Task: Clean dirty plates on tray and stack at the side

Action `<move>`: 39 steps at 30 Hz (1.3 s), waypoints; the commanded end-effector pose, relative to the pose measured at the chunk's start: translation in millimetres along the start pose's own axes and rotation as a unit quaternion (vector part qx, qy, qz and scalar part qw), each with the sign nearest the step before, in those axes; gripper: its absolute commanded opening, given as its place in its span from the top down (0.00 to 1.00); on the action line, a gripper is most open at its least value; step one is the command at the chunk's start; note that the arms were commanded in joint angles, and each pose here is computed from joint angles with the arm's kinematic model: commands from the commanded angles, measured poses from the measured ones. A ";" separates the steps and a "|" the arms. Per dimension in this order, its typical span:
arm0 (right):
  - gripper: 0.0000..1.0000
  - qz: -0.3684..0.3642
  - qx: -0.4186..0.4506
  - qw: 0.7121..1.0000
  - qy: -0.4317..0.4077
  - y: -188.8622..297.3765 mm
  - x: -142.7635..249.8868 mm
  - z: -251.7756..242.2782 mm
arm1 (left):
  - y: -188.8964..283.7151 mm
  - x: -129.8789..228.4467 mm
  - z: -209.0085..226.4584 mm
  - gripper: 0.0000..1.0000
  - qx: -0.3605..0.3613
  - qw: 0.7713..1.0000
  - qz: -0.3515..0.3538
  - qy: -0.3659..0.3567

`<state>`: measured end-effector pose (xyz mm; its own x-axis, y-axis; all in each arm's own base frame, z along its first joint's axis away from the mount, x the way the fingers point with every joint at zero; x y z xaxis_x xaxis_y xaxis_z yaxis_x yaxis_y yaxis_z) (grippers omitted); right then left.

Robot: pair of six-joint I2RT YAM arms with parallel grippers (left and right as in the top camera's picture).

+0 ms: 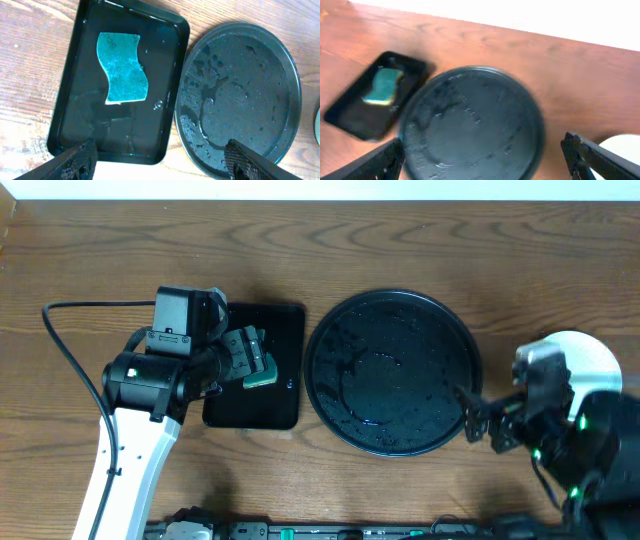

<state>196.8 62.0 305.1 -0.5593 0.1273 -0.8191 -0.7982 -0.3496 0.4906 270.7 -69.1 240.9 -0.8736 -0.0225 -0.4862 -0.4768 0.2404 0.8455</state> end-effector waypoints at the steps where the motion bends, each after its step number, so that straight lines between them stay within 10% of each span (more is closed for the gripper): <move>1: 0.01 -0.020 0.049 0.995 0.084 -9.3 33.9 -22.9 | 5.0 -4.9 -1.0 0.18 0.003 1.000 -0.009 -0.004; 15: 0.01 -0.130 0.034 0.986 0.098 -64.6 126.0 -57.5 | 5.0 -4.9 -1.0 0.18 0.003 1.000 -0.009 -0.004; 39: 0.01 -0.231 0.015 0.966 0.115 -77.4 109.3 -54.9 | 5.0 -4.9 -1.0 0.18 0.003 1.000 -0.009 -0.004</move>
<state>210.2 50.7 162.2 -0.0833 0.0592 -0.9948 -0.9601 -0.2724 0.0642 270.9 -69.1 241.4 -0.8728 -0.0226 -0.4875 -0.4781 0.2406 0.8447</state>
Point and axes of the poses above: each gripper's point midway between its finger pads, its own y axis back along the fingers, its own z axis along the line the jaws close on, x = y × z, the point moved 3 cm from there along y, back along the fingers, and after that the axes turned 15 degrees about -y, right-handed, at the moved point
